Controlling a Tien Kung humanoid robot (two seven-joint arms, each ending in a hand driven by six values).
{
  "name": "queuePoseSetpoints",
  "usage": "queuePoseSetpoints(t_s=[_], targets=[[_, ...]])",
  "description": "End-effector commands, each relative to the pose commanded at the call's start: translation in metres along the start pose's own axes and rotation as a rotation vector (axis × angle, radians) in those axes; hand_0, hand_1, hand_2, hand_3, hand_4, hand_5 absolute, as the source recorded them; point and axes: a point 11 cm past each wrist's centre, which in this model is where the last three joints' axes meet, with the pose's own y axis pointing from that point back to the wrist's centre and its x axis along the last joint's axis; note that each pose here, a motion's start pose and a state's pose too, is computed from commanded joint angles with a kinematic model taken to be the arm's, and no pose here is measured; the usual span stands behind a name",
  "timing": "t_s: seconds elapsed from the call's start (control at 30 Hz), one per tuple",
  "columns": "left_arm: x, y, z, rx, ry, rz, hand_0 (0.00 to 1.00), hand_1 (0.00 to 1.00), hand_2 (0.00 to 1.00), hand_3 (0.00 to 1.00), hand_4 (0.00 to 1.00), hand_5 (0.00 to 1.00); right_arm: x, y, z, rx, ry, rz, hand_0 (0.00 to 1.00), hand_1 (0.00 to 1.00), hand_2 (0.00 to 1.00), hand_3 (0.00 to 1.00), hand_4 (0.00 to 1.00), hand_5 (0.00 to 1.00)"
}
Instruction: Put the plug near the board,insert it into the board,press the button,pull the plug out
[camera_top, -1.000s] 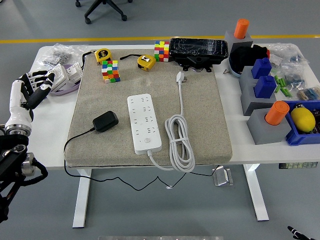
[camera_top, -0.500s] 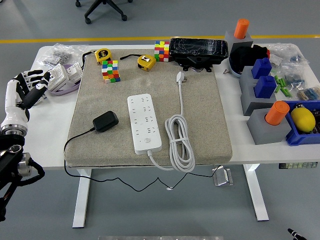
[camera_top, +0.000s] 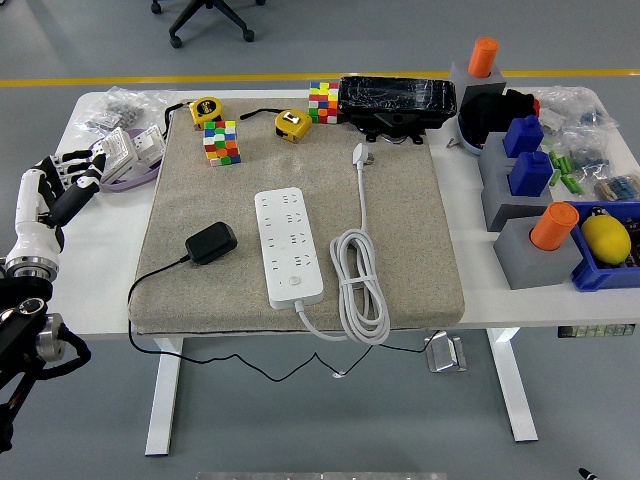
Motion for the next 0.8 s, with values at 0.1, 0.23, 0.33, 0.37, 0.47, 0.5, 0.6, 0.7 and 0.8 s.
queuePoseSetpoints(t_s=[0.1,0.23,0.33,0.37,0.47,0.5,0.6,0.7,0.8], targets=[[-0.0001,0.0006,0.0009,0.0,0.001,-0.003,0.459,0.576,0.567,0.566,0.769,0.37,-0.0012,-0.0001,-0.0003,0.0,-0.003,-0.001,0.613,0.646,0.662,0.557,0.948,0.501],[-0.0006,0.0001,0.0007,0.007,-0.002,-0.009,0.459,0.576,0.567,0.566,0.769,0.37,-0.0029,-0.0004,-0.0044,0.007,-0.005,-0.005,0.613,0.646,0.662,0.557,0.948,0.501],[0.0004,0.001,-0.0014,0.015,0.0,-0.008,0.459,0.576,0.568,0.566,0.768,0.37,-0.0048,-0.0007,-0.0054,0.007,-0.006,-0.007,0.614,0.646,0.662,0.558,0.95,0.502],[0.0005,0.0012,-0.0018,0.016,0.001,-0.008,0.459,0.576,0.568,0.566,0.768,0.37,-0.0052,-0.0007,-0.0056,0.007,-0.006,-0.008,0.614,0.646,0.662,0.558,0.95,0.502],[0.0003,0.002,-0.0022,0.017,0.005,-0.008,0.459,0.576,0.568,0.567,0.769,0.374,-0.0054,-0.0007,-0.0053,0.006,-0.005,-0.008,0.614,0.647,0.662,0.557,0.95,0.505],[0.0003,0.0024,-0.0025,0.017,0.005,-0.008,0.459,0.576,0.568,0.567,0.769,0.374,-0.0051,-0.0007,-0.0045,0.004,-0.007,-0.006,0.614,0.647,0.662,0.557,0.95,0.505],[0.0005,0.0024,-0.0042,0.024,0.007,-0.007,0.459,0.576,0.568,0.567,0.769,0.374,-0.0048,-0.0008,-0.0028,-0.001,-0.009,-0.004,0.614,0.647,0.662,0.557,0.95,0.505],[0.0007,0.003,-0.0059,0.033,0.01,-0.01,0.458,0.576,0.569,0.566,0.768,0.374,-0.0046,-0.0008,-0.0002,-0.007,-0.009,-0.002,0.615,0.647,0.662,0.558,0.952,0.505],[0.0016,0.0036,-0.0063,0.035,0.011,-0.009,0.458,0.576,0.569,0.566,0.768,0.374,-0.0046,-0.0008,0.0011,-0.01,-0.01,-0.001,0.615,0.647,0.662,0.558,0.952,0.505]])
